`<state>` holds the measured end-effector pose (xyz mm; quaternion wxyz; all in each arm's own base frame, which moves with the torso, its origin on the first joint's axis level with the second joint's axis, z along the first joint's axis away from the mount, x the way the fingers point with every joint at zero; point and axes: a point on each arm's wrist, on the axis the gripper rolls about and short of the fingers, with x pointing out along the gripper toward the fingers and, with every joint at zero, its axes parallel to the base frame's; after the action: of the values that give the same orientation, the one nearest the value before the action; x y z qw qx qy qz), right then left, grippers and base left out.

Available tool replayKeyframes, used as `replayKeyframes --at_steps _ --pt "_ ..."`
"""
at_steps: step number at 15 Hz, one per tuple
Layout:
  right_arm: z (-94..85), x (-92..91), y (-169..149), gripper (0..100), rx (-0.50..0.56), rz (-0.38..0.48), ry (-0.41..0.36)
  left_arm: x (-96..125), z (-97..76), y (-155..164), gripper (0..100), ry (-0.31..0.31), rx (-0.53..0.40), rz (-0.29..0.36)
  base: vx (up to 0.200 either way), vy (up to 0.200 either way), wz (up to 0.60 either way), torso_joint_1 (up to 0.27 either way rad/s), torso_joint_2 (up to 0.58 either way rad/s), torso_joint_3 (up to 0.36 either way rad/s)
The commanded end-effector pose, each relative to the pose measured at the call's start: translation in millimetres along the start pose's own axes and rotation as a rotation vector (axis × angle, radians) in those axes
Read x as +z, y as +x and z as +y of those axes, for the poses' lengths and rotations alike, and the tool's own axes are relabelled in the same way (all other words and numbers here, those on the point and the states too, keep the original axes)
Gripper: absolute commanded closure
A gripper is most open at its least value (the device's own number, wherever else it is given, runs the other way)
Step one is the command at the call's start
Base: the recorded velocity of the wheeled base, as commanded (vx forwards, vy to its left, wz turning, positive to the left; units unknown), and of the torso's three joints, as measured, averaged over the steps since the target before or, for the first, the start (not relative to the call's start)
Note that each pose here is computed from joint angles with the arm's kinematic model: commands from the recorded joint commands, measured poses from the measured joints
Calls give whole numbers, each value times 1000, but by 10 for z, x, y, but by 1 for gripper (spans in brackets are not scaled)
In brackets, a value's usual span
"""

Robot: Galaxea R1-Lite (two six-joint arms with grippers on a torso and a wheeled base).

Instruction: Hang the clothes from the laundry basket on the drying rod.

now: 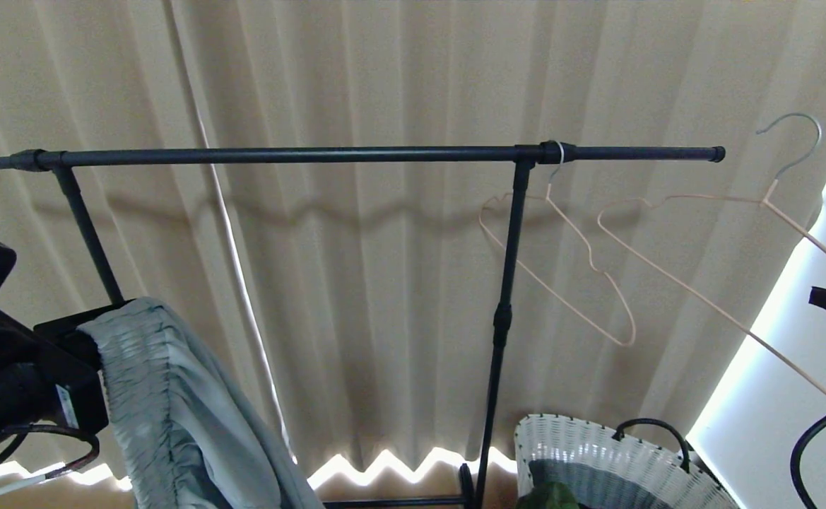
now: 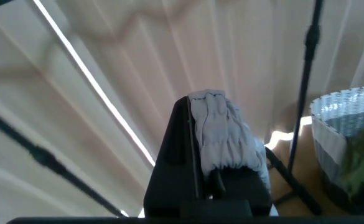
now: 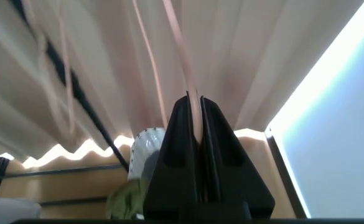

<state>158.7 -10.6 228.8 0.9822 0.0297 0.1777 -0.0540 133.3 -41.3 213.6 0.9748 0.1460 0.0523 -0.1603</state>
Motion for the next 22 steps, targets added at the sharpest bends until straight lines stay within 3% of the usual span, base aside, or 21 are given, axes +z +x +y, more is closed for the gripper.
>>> replayKeyframes --at_steps 1,7,11,22 --pt "3 6 -23 100 8 -13 2 -3 0 11 100 2 -1 4 -200 0 0 7 -2 7" --pt "73 58 -280 100 217 -105 -10 26 8 32 100 -3 8 -30 -33 0 0 0 0 0" --pt "184 -115 -390 100 319 -82 -45 34 11 61 100 -5 7 -26 0 0 0 0 0 0" --pt "209 -212 -352 100 337 -46 -54 34 16 68 100 -5 11 -23 0 200 0 2 2 3"
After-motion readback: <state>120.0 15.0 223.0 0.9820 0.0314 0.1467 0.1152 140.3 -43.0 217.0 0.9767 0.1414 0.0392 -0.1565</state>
